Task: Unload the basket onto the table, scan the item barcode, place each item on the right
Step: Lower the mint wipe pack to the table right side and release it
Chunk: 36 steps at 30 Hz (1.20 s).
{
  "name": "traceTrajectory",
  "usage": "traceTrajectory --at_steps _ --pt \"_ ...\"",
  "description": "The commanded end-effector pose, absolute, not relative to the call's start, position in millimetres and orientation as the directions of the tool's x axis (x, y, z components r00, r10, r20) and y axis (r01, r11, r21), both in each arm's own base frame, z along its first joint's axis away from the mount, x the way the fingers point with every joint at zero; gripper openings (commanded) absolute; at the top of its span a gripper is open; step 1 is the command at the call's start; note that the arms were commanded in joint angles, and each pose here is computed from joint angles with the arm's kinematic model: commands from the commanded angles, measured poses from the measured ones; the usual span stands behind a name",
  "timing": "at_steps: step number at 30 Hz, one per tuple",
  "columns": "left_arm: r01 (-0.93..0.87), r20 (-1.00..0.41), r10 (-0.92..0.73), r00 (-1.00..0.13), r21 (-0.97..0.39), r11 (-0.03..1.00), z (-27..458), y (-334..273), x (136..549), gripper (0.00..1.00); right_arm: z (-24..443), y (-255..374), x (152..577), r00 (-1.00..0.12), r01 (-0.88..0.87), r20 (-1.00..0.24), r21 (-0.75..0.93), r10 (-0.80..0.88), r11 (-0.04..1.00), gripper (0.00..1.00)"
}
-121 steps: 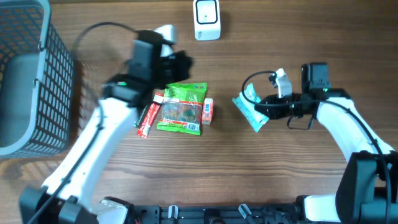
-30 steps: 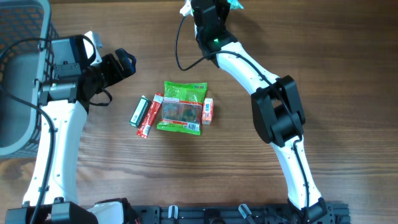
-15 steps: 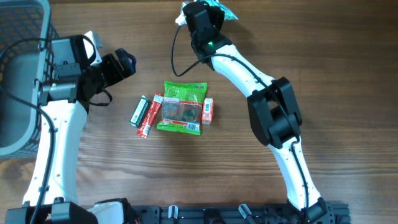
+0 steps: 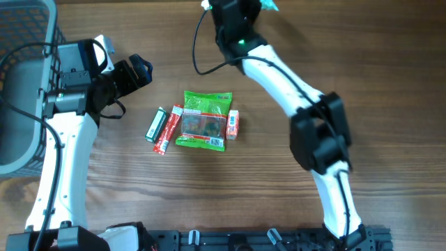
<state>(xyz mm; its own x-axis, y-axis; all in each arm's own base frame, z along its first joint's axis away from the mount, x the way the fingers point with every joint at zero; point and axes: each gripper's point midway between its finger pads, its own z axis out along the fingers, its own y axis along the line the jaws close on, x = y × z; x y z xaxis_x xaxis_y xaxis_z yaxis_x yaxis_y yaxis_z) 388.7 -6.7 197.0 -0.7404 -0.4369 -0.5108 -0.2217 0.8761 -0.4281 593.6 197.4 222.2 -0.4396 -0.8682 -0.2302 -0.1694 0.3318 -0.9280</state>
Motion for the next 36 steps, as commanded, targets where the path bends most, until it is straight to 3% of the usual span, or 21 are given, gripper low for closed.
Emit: traceTrajectory --at_steps 1,5,7,10,14,23,29,32,34,35,36 --pt "-0.205 -0.527 -0.421 -0.738 -0.42 0.884 200.7 -5.7 387.9 1.0 318.7 168.8 545.5 -0.467 -0.034 -0.507 -0.808 -0.725 0.588 0.04" --pt "-0.205 -0.527 -0.421 -0.738 -0.42 0.884 200.7 -5.7 387.9 1.0 308.7 144.6 494.5 -0.579 -0.136 -0.568 -0.641 -0.585 0.756 0.04" --pt "-0.205 -0.527 -0.421 -0.738 -0.42 0.884 200.7 -5.7 387.9 1.0 282.3 135.8 460.3 -0.686 -0.244 -0.545 -0.452 -0.482 0.858 0.07" --pt "-0.205 -0.527 -0.421 -0.738 -0.419 0.884 200.7 -5.7 387.9 1.0 244.9 108.9 418.9 -0.84 -0.282 -0.384 -0.297 -0.384 0.912 0.07" --pt "-0.205 -0.527 -0.421 -0.738 -0.419 0.884 200.7 -5.7 387.9 1.0 206.7 58.7 380.6 -0.968 -0.128 -0.186 -0.206 -0.167 0.97 0.04" --pt "-0.205 -0.527 -0.421 -0.738 -0.419 0.884 200.7 -5.7 387.9 1.0 114.5 -22.8 347.7 -0.997 0.065 0.014 -0.213 0.07 0.975 0.05" --pt "-0.205 -0.527 -0.421 -0.738 -0.419 0.884 200.7 -5.7 387.9 1.0 56.1 -16.9 352.9 -0.991 0.132 -0.019 0.042 0.133 0.99 0.04" --pt "-0.204 -0.527 -0.421 -0.738 -0.42 0.884 200.7 -5.8 387.9 1.0 39.3 -19.3 354.2 -0.988 0.146 -0.043 0.08 0.15 0.986 0.04" --pt "-0.205 -0.527 -0.421 -0.738 -0.419 0.884 200.7 -5.7 387.9 1.0 31.2 -22.7 353.8 -0.987 0.147 -0.054 0.078 0.152 0.986 0.15" --pt "-0.205 -0.527 -0.421 -0.738 -0.419 0.884 200.7 -5.7 387.9 1.0 27.0 -25.0 352.4 -0.986 0.151 -0.056 0.072 0.155 0.986 0.4" --pt "-0.205 -0.527 -0.421 -0.738 -0.419 0.884 200.7 -5.7 387.9 1.0 23.2 -26.6 350.1 -0.986 0.153 -0.054 0.063 0.156 0.986 0.52"
